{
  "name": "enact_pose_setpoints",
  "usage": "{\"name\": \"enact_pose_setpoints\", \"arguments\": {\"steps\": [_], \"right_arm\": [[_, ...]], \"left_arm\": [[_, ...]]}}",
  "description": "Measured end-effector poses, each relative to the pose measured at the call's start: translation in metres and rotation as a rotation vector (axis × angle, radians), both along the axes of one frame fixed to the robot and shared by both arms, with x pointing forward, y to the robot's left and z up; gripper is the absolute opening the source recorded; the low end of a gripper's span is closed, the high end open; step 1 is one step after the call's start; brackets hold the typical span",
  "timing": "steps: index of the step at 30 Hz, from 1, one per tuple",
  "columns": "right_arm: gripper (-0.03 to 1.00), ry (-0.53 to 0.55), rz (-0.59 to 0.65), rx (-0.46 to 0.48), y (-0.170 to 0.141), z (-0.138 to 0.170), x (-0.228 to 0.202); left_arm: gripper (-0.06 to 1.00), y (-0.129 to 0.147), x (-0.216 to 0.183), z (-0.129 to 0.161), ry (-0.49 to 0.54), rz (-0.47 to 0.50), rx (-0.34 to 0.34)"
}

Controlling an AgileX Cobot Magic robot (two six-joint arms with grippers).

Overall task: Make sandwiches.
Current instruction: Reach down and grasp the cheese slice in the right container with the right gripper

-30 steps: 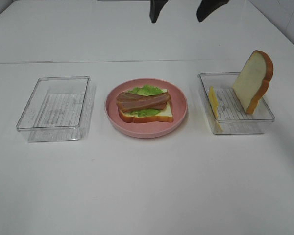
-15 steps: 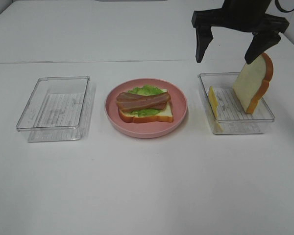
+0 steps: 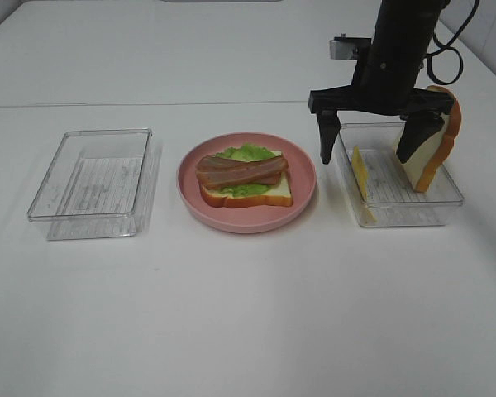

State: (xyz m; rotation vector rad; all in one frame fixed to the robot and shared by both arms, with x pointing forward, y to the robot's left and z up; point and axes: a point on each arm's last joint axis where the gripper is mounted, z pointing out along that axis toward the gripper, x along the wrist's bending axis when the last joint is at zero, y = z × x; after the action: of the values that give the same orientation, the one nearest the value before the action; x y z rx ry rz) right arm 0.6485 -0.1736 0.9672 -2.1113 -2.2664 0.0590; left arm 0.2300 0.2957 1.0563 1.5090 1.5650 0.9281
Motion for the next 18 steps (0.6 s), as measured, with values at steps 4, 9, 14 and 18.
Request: {"name": "enact_pose_setpoints", "arguments": {"steps": [4, 9, 14, 18], "right_arm": [[0.96, 0.015, 0.000, -0.005, 0.000, -0.007, 0.001], [0.93, 0.022, 0.000, -0.008, 0.001, -0.021, 0.005], [0.86, 0.007, -0.001, -0.003, 0.002, -0.024, 0.007], [0.78, 0.009, -0.003, -0.001, 0.002, -0.027, 0.008]], "left_arm": [[0.99, 0.000, 0.000, 0.000, 0.000, 0.000, 0.000], [0.99, 0.000, 0.000, 0.000, 0.000, 0.000, 0.000], [0.98, 0.000, 0.000, 0.000, 0.000, 0.000, 0.000], [0.98, 0.000, 0.000, 0.000, 0.000, 0.000, 0.000]]}}
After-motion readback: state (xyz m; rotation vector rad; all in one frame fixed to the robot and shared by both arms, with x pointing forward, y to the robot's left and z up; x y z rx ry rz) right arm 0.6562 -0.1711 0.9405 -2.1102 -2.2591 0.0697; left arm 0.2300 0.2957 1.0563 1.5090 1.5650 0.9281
